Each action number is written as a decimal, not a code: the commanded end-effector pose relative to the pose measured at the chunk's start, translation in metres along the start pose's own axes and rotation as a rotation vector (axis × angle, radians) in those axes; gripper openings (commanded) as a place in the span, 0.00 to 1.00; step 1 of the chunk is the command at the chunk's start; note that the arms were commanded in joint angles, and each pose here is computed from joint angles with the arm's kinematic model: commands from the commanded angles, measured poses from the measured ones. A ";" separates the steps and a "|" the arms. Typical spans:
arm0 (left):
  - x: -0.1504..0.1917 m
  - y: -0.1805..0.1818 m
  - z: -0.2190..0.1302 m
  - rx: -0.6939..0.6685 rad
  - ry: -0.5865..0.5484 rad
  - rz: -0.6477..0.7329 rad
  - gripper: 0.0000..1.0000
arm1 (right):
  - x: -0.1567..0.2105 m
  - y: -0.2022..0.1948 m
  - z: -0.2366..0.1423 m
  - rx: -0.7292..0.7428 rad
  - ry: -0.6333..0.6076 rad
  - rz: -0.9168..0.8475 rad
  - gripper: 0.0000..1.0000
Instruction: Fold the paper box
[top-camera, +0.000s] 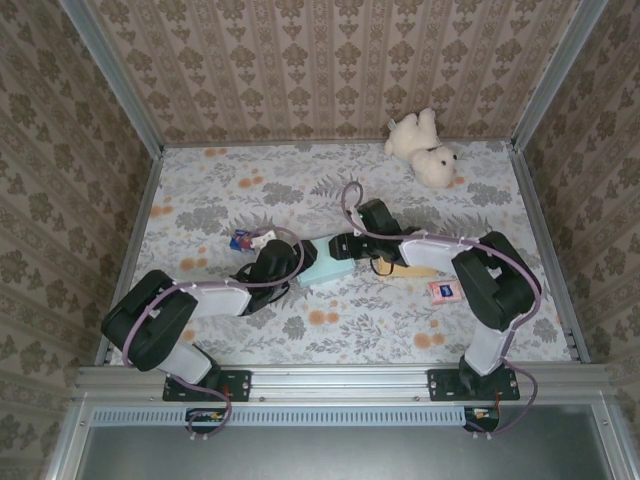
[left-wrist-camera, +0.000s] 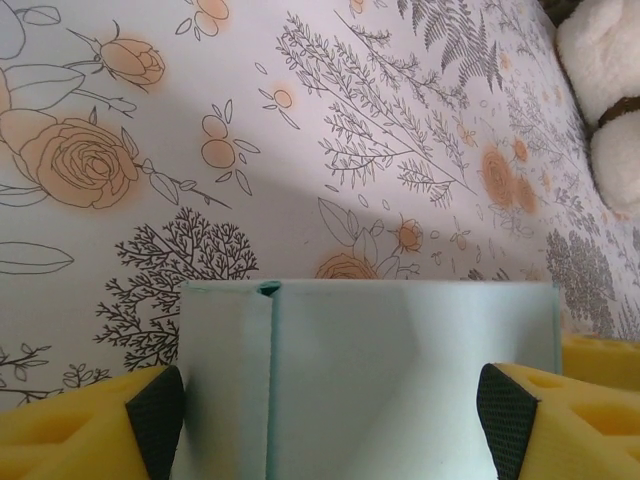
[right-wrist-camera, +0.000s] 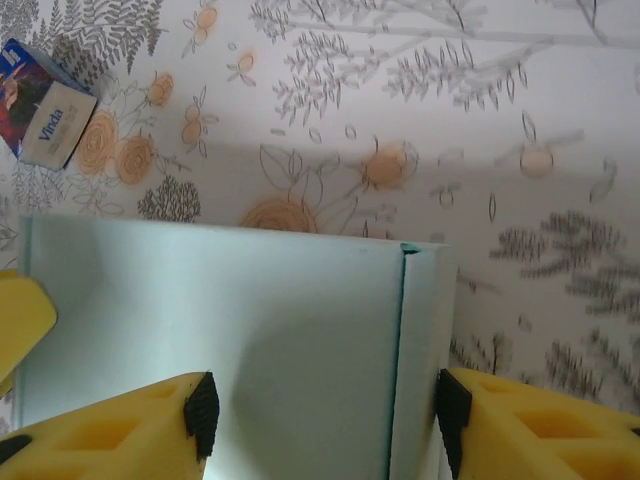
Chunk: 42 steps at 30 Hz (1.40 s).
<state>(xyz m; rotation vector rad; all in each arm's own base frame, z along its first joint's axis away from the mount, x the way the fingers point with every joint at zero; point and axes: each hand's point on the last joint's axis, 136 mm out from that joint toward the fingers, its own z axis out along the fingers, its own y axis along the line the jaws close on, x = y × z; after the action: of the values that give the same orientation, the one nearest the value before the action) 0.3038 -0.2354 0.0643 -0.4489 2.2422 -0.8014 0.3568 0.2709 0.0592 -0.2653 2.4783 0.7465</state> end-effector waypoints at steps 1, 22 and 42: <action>-0.012 -0.010 0.002 0.009 -0.022 0.037 0.80 | -0.009 0.014 -0.011 -0.031 -0.094 0.073 0.62; -0.043 0.013 0.017 -0.085 -0.050 0.061 0.82 | -0.015 0.005 -0.030 0.122 -0.185 0.031 0.65; -0.085 0.009 -0.209 0.057 -0.275 0.204 0.94 | -0.028 -0.033 -0.267 0.470 -0.684 -0.015 0.71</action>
<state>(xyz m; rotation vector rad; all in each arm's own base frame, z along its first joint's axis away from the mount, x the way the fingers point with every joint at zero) 0.2425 -0.1187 0.2596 -0.2978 1.8314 -0.7404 0.2848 0.1457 0.2629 0.0395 1.9032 0.4345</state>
